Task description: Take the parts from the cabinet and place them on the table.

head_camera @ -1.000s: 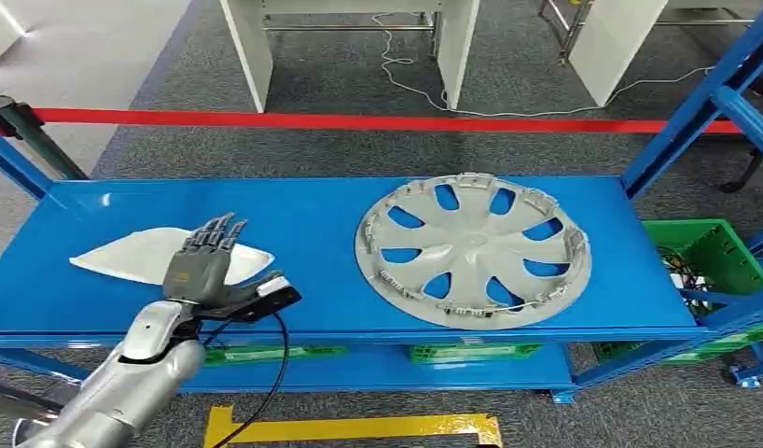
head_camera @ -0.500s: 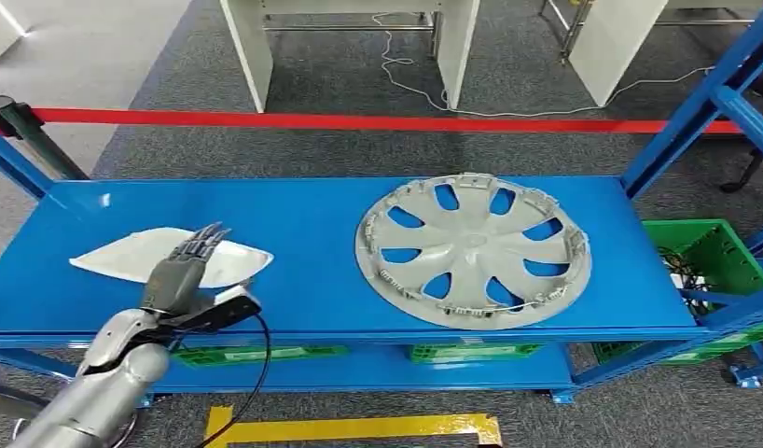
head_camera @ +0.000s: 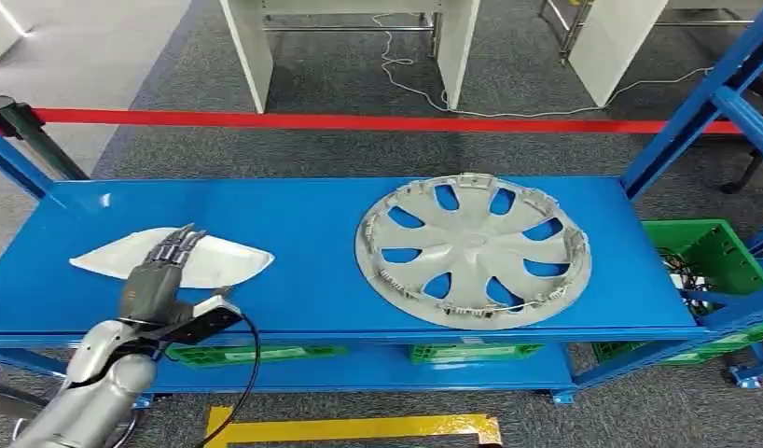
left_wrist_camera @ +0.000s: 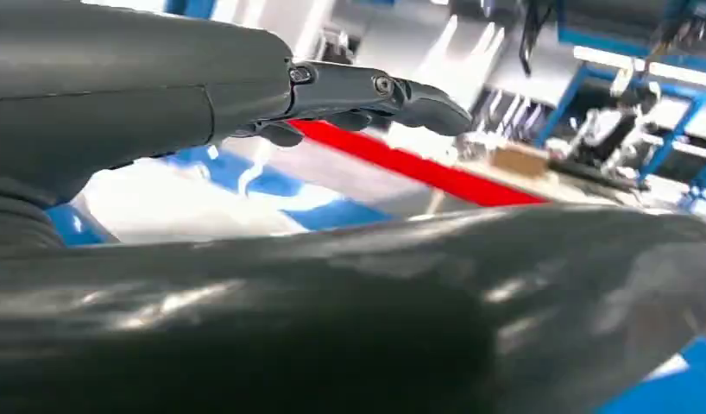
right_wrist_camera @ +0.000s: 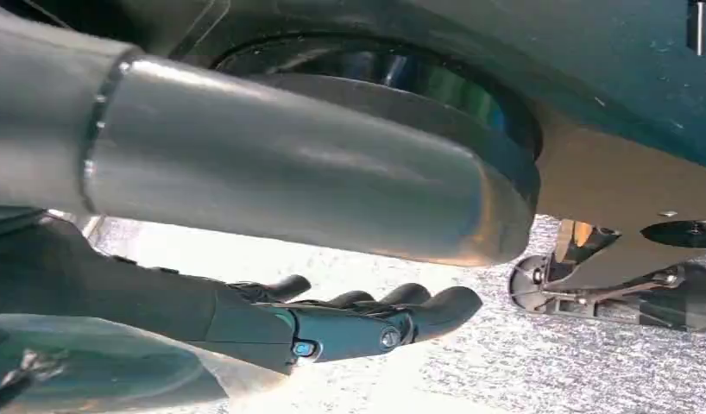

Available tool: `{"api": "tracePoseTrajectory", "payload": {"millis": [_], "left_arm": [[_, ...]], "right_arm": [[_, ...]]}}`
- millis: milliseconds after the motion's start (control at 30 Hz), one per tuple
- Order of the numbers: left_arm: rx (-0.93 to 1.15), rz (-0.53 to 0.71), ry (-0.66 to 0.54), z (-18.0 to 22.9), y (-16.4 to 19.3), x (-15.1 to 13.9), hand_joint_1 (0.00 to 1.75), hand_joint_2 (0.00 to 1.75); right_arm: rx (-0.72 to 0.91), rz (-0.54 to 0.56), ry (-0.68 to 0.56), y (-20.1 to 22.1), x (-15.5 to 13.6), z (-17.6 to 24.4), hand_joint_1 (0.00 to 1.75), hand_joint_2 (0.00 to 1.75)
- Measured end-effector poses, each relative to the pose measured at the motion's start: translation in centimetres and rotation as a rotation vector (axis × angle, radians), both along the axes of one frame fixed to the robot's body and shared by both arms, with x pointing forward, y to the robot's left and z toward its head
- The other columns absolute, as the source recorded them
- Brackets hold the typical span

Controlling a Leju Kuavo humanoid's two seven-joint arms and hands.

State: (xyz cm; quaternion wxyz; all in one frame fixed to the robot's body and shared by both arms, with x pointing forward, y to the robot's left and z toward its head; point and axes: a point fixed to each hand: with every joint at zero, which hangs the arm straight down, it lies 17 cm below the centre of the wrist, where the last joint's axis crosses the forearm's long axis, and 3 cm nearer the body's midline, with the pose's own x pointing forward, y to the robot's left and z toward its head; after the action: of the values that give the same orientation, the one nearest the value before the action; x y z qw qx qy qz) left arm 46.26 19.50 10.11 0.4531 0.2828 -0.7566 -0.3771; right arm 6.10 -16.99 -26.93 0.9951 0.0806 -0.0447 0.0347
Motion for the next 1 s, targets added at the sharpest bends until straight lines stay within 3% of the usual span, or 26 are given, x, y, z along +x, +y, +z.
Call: {"api": "tracePoseTrajectory", "payload": {"millis": [133,767,1000], "left_arm": [[0.07,0.055,-0.047,0.5,1.2,0.3,0.0,1.75],[0.123,0.03,0.089,-3.0,2.1,0.9,0.0,1.75],[0.197,0.046,0.081,-2.7,2.3,2.0,0.0,1.75]], "right_arm": [[-0.002,0.005,-0.008,0.0,0.1,0.0,0.0,0.0],[-0.005,0.022,-0.017,-0.1,0.4,0.0,0.0,0.0],[-0.006,0.026,-0.015,-0.1,0.4,0.0,0.0,0.0]]}}
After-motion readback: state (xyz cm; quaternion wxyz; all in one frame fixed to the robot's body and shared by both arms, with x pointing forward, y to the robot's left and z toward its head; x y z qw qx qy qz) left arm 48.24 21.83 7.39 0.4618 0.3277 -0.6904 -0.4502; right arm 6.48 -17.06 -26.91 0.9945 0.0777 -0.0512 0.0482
